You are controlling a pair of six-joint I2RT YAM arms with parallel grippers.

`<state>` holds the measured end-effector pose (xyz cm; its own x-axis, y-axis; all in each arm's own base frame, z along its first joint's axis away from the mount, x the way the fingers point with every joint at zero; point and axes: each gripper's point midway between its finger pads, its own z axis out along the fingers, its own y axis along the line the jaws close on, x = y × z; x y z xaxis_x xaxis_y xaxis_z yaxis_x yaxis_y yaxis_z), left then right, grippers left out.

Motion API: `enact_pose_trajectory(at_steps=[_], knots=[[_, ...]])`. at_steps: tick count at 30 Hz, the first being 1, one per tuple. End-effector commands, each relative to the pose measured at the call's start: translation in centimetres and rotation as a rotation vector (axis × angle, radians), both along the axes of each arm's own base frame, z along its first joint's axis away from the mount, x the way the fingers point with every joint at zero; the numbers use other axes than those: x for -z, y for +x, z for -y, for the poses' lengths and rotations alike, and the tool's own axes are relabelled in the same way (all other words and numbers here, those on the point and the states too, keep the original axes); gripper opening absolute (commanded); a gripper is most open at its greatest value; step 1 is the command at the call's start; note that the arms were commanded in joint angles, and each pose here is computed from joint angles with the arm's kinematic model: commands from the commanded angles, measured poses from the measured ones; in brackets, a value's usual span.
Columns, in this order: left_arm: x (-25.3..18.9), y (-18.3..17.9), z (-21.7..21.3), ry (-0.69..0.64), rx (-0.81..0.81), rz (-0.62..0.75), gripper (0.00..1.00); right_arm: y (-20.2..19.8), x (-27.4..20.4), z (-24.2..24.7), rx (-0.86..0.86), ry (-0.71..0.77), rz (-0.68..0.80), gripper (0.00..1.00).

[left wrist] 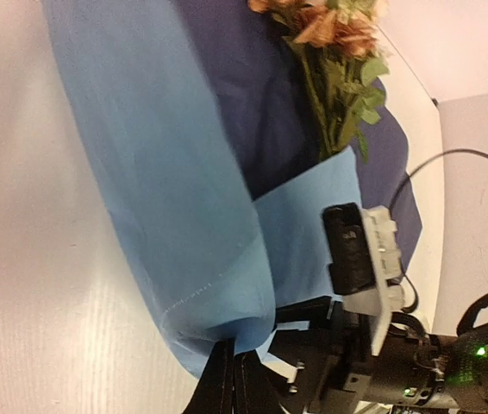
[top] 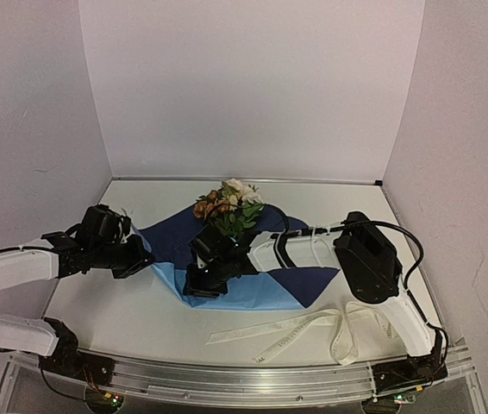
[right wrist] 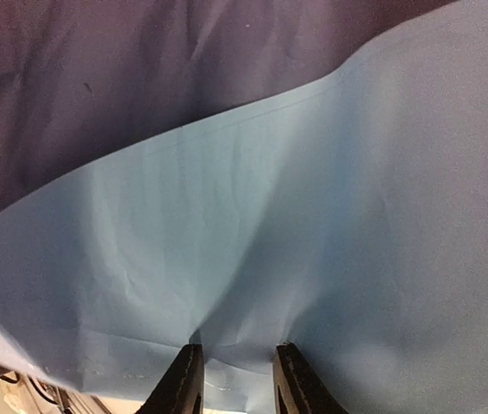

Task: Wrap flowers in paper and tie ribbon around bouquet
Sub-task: Pick up the one-fourth-folded wrapping paper from the center of the board, then fold the 1/4-folded wrapping paper at the center of the board.

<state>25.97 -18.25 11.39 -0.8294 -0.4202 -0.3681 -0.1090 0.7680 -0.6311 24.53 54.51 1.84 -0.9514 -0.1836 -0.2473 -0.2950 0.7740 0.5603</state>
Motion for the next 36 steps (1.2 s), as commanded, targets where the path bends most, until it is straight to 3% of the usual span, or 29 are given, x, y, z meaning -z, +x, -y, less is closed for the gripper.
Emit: enact_pose_trajectory(at_steps=[1,15,25,36], knots=[[-4.3,1.1,4.3,-0.026,0.154,0.135,0.00,-0.3,2.9,1.9,-0.017,-0.152,0.023,0.31],[-5.4,0.6,8.2,-0.082,0.300,0.176,0.00,-0.1,3.4,2.5,-0.008,-0.197,0.044,0.44],[-4.2,0.5,7.9,-0.024,0.329,0.170,0.00,1.1,-4.0,2.2,-0.004,0.005,0.088,0.40],[-4.7,1.1,10.0,-0.028,0.408,0.187,0.00,2.4,-7.7,8.6,0.119,0.078,0.083,0.42]])
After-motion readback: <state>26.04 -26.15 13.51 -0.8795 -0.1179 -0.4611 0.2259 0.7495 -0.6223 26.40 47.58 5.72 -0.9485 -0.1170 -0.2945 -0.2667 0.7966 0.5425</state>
